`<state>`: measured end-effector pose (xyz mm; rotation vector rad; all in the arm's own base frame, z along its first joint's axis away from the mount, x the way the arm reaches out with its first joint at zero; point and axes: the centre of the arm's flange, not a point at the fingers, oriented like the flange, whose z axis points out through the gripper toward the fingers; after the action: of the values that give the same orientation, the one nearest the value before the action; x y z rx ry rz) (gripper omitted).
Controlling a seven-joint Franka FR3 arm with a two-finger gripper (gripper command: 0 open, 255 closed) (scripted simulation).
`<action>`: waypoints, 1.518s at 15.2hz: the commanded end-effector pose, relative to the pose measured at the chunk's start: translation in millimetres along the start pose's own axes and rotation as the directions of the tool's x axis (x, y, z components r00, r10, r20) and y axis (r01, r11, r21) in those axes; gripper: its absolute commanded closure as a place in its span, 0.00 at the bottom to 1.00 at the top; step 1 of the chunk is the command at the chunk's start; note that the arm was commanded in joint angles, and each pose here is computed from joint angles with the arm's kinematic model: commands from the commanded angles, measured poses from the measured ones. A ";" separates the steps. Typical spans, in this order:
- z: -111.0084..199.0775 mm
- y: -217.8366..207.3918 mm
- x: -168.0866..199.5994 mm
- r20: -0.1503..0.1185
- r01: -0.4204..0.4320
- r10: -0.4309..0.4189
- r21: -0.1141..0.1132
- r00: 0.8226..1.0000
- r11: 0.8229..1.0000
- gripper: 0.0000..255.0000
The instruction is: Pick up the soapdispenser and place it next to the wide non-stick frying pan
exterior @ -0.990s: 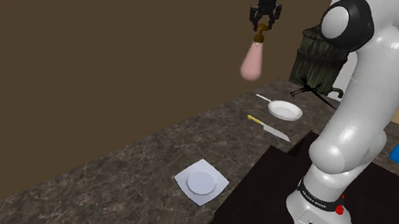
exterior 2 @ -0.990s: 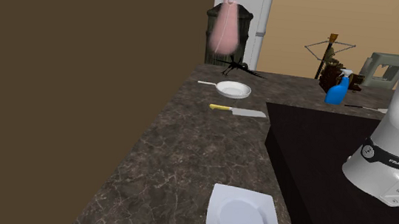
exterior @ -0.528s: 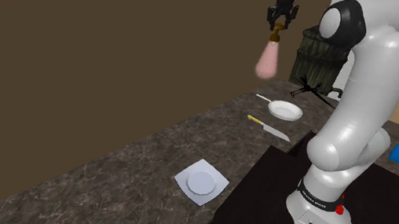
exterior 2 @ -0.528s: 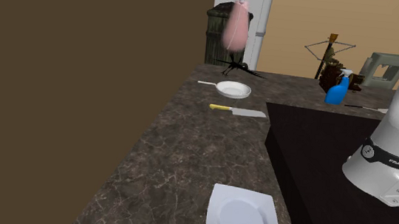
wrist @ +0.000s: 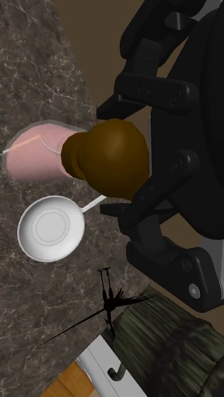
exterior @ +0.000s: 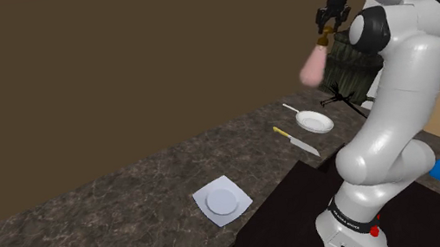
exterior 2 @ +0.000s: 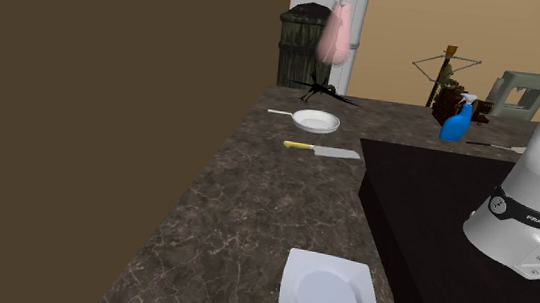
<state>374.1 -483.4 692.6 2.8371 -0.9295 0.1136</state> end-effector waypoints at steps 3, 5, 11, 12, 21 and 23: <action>5.5 56.5 1.3 -0.001 0.002 -0.002 0.000 1.000 1.000 1.00; 15.9 55.2 0.1 -0.001 0.002 -0.002 0.000 1.000 1.000 1.00; 47.1 51.4 -3.7 -0.001 0.002 -0.002 0.000 1.000 1.000 1.00; 52.3 50.7 -4.3 -0.001 0.002 -0.002 0.000 1.000 1.000 1.00; 99.2 44.9 -10.0 -0.001 0.002 -0.002 0.000 1.000 1.000 1.00; 109.6 43.6 -11.3 -0.001 0.002 -0.002 0.000 1.000 1.000 1.00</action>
<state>342.2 -530.7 593.7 2.8380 -0.9267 0.1130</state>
